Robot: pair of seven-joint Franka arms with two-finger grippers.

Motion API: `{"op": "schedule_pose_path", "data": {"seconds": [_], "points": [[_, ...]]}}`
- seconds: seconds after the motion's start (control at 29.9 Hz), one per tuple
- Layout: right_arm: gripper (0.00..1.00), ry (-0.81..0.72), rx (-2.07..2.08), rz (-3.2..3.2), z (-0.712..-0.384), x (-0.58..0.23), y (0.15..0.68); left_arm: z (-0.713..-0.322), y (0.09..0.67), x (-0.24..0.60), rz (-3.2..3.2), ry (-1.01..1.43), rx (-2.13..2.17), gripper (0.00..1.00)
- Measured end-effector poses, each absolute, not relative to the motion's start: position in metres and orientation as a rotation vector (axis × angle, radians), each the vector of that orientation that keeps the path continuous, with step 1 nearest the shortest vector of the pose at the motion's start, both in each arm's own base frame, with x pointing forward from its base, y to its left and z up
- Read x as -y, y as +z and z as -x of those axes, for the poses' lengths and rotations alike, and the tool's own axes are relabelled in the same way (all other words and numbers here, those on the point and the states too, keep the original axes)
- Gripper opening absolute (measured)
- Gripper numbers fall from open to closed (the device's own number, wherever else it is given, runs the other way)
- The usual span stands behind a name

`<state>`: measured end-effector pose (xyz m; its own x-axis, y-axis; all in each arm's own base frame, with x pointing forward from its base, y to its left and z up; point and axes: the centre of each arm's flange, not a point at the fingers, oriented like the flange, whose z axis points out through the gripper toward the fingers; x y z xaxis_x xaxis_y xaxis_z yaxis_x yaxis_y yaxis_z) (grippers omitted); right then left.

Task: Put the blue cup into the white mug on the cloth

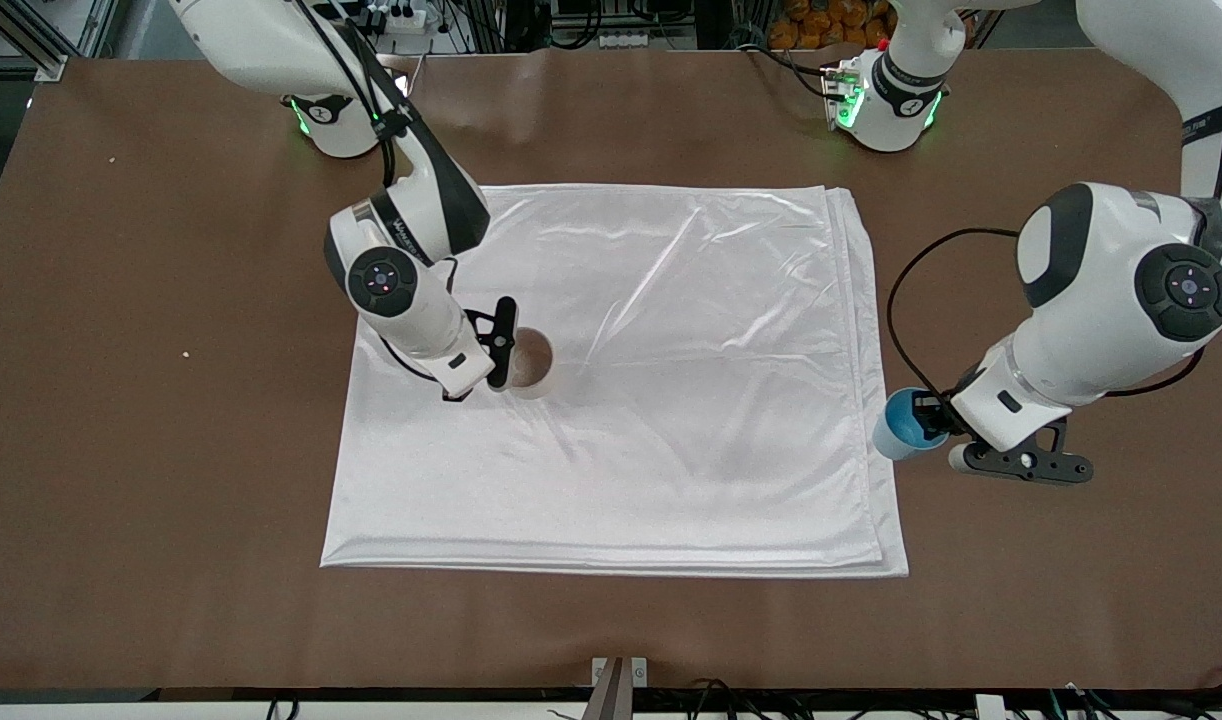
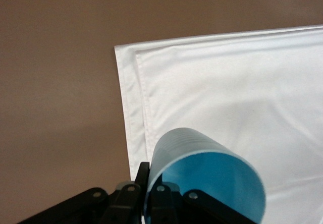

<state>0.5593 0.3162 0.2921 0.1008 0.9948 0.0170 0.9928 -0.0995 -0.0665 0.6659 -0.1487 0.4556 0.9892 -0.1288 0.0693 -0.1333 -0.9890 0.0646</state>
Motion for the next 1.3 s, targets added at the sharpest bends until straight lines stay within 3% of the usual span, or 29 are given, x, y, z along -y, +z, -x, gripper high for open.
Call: {"op": "schedule_pose_path", "data": {"seconds": [0.37,1.3], "points": [[0.19,0.051,1.977,2.375,-0.53,-0.368,0.268,-0.65,0.463,0.199,-3.058,0.037,0.06,0.04],[0.19,0.061,1.927,2.466,-0.51,-0.398,0.219,-0.645,0.472,0.213,-3.047,0.051,0.077,0.04]]}}
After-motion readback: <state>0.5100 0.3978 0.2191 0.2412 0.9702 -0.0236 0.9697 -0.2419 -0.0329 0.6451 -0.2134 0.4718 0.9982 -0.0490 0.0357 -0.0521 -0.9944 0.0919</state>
